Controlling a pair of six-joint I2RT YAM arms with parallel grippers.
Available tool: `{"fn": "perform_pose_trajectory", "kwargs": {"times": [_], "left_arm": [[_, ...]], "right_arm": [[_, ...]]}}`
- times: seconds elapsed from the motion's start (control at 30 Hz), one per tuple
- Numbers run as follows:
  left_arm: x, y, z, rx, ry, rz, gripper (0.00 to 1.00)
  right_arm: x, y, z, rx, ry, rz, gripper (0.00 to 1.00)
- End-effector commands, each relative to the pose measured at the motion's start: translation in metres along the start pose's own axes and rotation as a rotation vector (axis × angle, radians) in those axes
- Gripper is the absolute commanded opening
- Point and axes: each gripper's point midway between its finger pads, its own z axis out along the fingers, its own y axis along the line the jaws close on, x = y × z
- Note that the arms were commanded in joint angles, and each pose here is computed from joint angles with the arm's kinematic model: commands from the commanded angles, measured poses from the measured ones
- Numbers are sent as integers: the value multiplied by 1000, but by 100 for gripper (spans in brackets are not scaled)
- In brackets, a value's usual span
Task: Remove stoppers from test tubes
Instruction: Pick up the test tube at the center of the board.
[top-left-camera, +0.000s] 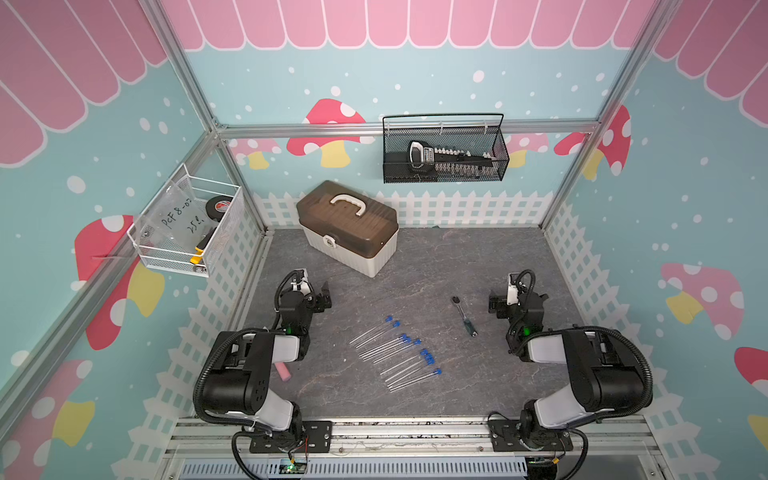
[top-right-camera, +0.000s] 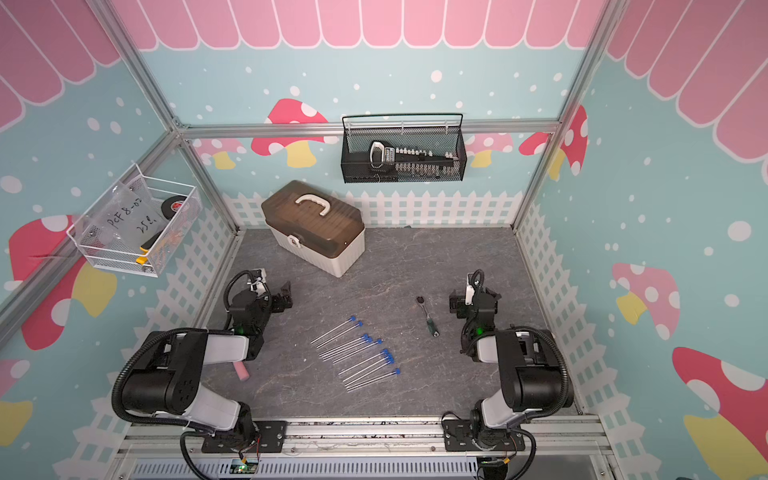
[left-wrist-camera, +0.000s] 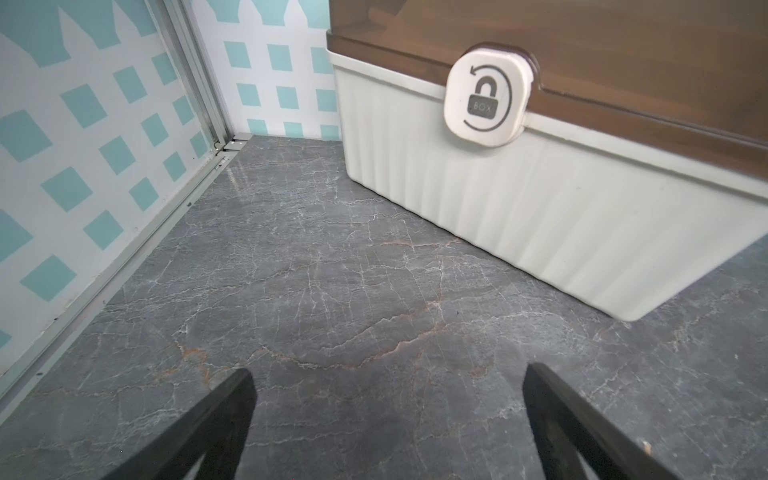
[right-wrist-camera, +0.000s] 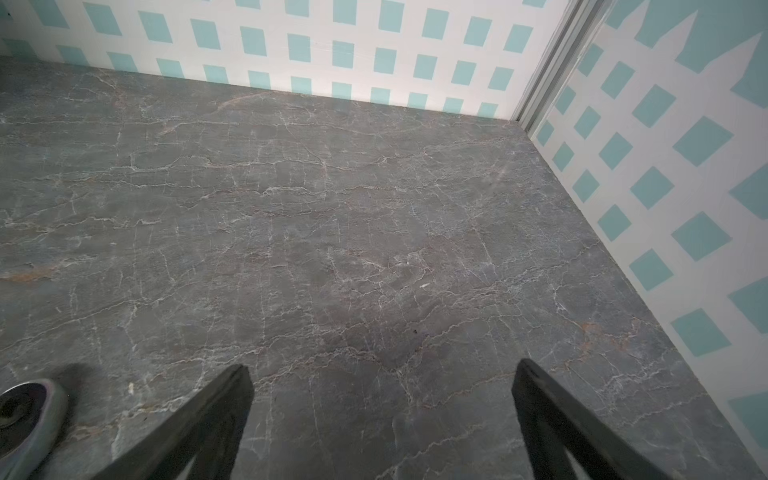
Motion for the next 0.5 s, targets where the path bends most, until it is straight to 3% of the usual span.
{"fn": "perform_pose_trajectory", "kwargs": {"times": [0.0,0.47], "left_arm": [[-11,0,-2,-53,-51,38,99],[-10,1,-2,-54,-46,37,99]], "right_arm": [[-12,-1,-1,-1,-36,-16,99],[-12,-1,-1,-1,-36,-15,99]]}}
